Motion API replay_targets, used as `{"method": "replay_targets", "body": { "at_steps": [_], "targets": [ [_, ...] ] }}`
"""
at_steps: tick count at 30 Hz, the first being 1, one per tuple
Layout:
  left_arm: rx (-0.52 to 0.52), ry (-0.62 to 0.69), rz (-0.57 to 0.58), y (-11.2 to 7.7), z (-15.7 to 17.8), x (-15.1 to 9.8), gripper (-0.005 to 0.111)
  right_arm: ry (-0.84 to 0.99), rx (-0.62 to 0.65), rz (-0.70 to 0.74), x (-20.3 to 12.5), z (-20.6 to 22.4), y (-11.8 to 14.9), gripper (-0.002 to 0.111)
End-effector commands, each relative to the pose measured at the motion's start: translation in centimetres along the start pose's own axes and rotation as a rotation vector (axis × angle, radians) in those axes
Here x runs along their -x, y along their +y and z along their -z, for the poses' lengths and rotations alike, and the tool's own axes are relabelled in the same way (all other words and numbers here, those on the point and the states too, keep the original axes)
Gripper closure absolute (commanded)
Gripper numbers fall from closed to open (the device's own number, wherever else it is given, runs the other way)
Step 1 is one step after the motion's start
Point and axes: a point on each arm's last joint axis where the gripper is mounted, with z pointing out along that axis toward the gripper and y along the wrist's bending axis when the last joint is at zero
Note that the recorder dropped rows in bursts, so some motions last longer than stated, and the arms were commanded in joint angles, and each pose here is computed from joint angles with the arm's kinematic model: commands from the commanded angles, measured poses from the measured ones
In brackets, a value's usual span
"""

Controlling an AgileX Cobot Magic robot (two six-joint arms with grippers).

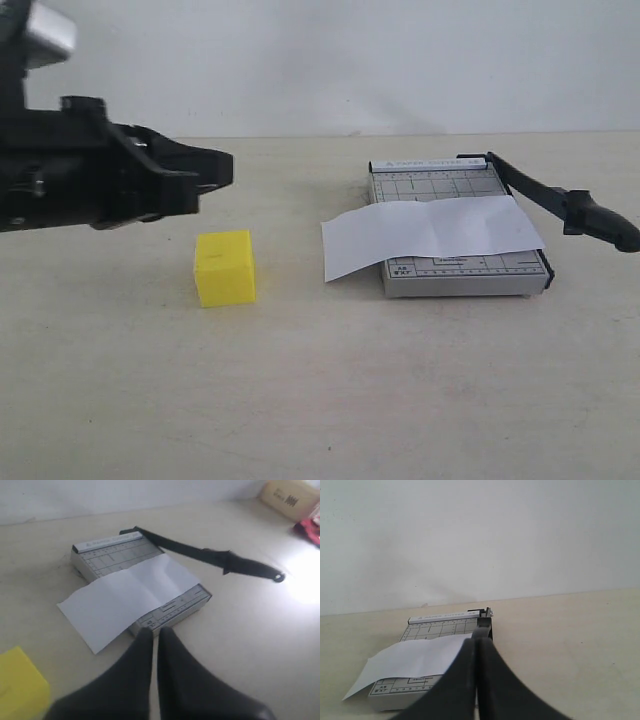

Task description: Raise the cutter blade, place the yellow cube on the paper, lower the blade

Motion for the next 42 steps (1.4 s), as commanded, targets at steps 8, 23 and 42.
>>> {"method": "replay_targets", "body": {
  "at_steps": [8, 23, 42],
  "targets": [
    [-0.032, 0.106, -0.226, -2.6, -9.7, 3.1, 0.102, 0.0, 0.001, -0.001, -0.2, 0.0, 0.0, 0.108],
    [-0.062, 0.222, -0.28, -4.1, -20.4, 0.4, 0.102, -0.002, 0.0, -0.001, -0.2, 0.0, 0.0, 0.108],
    [-0.018, 0.21, -0.297, -4.0, -29.5, -1.5, 0.102, -0.002, 0.0, -0.001, -0.2, 0.0, 0.0, 0.108]
  ]
}}
